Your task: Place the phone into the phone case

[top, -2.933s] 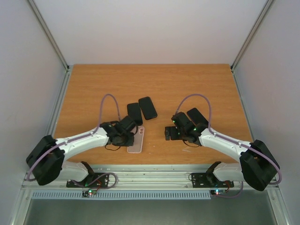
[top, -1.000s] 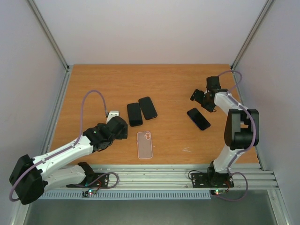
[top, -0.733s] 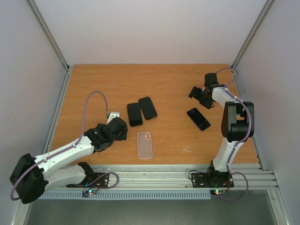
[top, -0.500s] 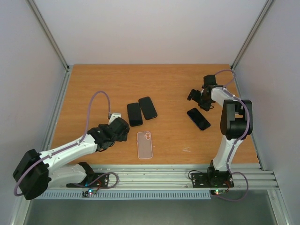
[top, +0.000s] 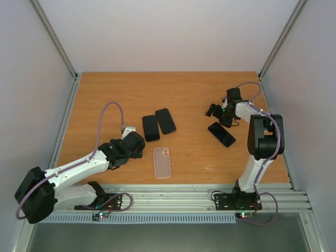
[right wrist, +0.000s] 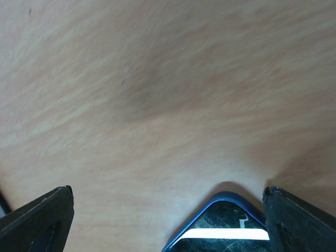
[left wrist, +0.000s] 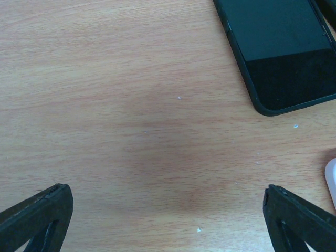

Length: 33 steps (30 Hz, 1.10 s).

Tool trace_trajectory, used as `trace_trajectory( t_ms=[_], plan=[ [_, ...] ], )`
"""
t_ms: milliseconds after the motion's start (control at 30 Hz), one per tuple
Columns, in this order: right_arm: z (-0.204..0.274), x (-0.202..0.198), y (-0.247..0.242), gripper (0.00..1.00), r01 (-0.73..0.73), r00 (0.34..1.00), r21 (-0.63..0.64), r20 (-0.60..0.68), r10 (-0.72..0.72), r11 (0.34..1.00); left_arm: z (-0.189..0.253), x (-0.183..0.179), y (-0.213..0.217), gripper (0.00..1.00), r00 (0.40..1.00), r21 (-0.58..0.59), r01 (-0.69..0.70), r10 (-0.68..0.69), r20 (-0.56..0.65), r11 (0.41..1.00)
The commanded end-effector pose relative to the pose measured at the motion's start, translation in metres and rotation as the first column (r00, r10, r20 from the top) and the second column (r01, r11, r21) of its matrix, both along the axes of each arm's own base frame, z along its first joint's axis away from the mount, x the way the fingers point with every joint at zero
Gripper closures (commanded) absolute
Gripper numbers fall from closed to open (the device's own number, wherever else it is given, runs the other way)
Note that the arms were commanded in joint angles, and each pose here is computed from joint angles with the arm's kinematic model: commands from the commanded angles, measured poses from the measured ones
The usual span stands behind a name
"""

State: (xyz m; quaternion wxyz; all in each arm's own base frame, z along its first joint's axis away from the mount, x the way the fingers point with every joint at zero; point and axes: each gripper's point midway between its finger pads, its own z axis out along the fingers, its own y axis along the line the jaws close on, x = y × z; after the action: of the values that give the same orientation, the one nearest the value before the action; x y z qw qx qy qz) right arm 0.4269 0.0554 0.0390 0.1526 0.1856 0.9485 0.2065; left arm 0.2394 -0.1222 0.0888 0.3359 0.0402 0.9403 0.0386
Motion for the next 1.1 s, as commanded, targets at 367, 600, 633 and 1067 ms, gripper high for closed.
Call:
trace_trajectory(
  t_ms=[367, 600, 633, 1067],
  plan=[
    [-0.010, -0.095, 0.067, 0.02, -0.263, 0.958, -0.045, -0.127, 0.255, 0.964, 0.008, 0.007, -0.001, 0.01, 0.999, -0.023, -0.019, 0.020, 0.039, 1.000],
    [-0.012, -0.136, 0.068, 0.02, -0.289, 0.948, -0.059, -0.158, 0.277, 0.956, 0.009, 0.007, -0.001, 0.01, 0.999, -0.028, -0.022, 0.023, 0.043, 0.999],
    [-0.013, -0.142, 0.066, 0.02, -0.290, 0.946, -0.063, -0.170, 0.276, 0.955, 0.009, 0.007, -0.001, 0.01, 0.999, -0.029, -0.020, 0.022, 0.043, 0.999],
    [0.034, -0.162, 0.019, 0.02, -0.125, 0.992, -0.282, -0.049, 0.116, 0.951, 0.005, 0.006, -0.003, 0.01, 0.999, -0.032, -0.014, 0.015, 0.031, 0.999]
  ],
)
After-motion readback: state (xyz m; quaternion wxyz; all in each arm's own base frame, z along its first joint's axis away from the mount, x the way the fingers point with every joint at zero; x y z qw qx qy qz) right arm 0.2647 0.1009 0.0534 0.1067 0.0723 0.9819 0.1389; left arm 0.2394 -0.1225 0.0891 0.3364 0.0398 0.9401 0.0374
